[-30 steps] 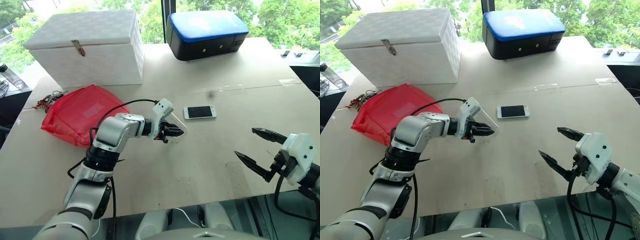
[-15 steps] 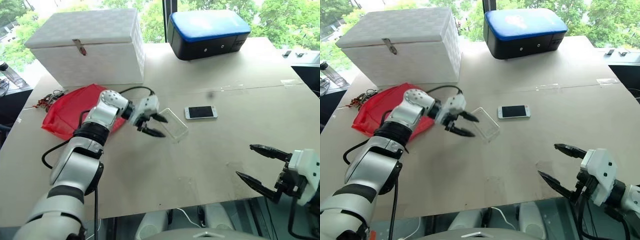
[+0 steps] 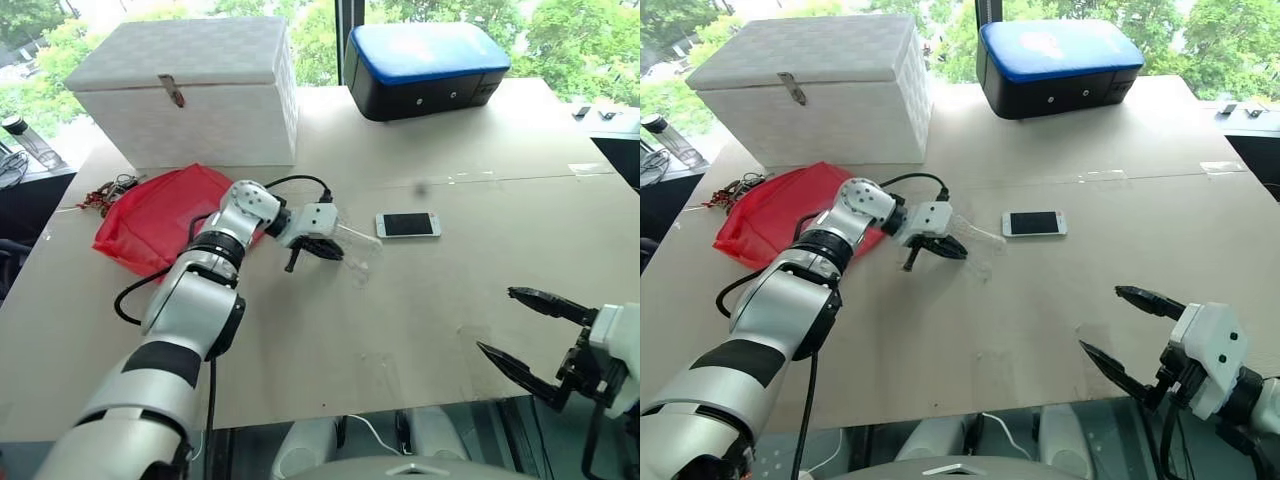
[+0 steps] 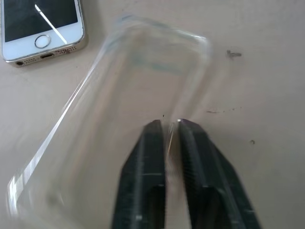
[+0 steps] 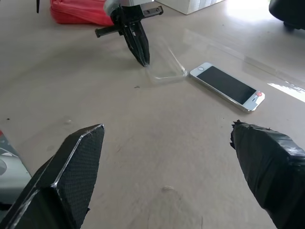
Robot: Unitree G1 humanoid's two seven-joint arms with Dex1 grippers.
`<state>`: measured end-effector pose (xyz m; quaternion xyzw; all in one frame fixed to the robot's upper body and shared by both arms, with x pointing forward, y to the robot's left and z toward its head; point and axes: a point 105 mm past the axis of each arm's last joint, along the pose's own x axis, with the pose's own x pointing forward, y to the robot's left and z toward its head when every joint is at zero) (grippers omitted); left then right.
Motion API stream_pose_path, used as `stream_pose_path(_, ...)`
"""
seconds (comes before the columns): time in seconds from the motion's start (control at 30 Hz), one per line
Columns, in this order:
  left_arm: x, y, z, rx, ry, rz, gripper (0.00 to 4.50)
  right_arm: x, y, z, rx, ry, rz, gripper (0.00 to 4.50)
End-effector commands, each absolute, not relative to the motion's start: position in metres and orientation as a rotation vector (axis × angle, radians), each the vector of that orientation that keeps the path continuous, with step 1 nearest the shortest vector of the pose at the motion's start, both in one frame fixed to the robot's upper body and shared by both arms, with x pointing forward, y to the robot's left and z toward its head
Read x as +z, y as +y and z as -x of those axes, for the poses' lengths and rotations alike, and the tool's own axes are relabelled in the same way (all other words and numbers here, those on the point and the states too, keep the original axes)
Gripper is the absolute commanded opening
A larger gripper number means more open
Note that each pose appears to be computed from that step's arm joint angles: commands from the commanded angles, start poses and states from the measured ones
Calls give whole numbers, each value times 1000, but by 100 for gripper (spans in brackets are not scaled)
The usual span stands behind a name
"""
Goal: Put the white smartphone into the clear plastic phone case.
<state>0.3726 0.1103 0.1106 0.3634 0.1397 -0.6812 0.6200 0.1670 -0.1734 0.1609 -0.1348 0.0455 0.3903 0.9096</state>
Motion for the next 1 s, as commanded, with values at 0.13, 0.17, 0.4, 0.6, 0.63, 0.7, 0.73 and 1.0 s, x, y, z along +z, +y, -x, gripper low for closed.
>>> stream_pose_path(0.13,120,101,-370,-1543,393,-543,4,162,-169,-176,768,85,278,450)
stream_pose_path(0.17,123,98,-367,-1530,423,-465,4,162,-169,-178,754,82,272,450)
stream_pose_path(0.4,125,76,-316,-1439,538,-311,4,155,-168,-200,687,122,320,450)
stream_pose_path(0.6,113,56,-312,-1324,544,-287,4,154,-162,-225,726,182,327,450)
stream_pose_path(0.63,116,51,-312,-1317,540,-238,4,153,-163,-234,720,195,323,450)
stream_pose_path(0.7,120,44,-311,-1316,533,-177,84,152,-164,-245,724,228,341,450)
stream_pose_path(0.73,121,43,-310,-1315,527,-163,139,151,-165,-251,727,242,368,450)
stream_pose_path(1.0,159,70,-286,-1336,306,-43,448,160,-151,-302,801,261,420,450)
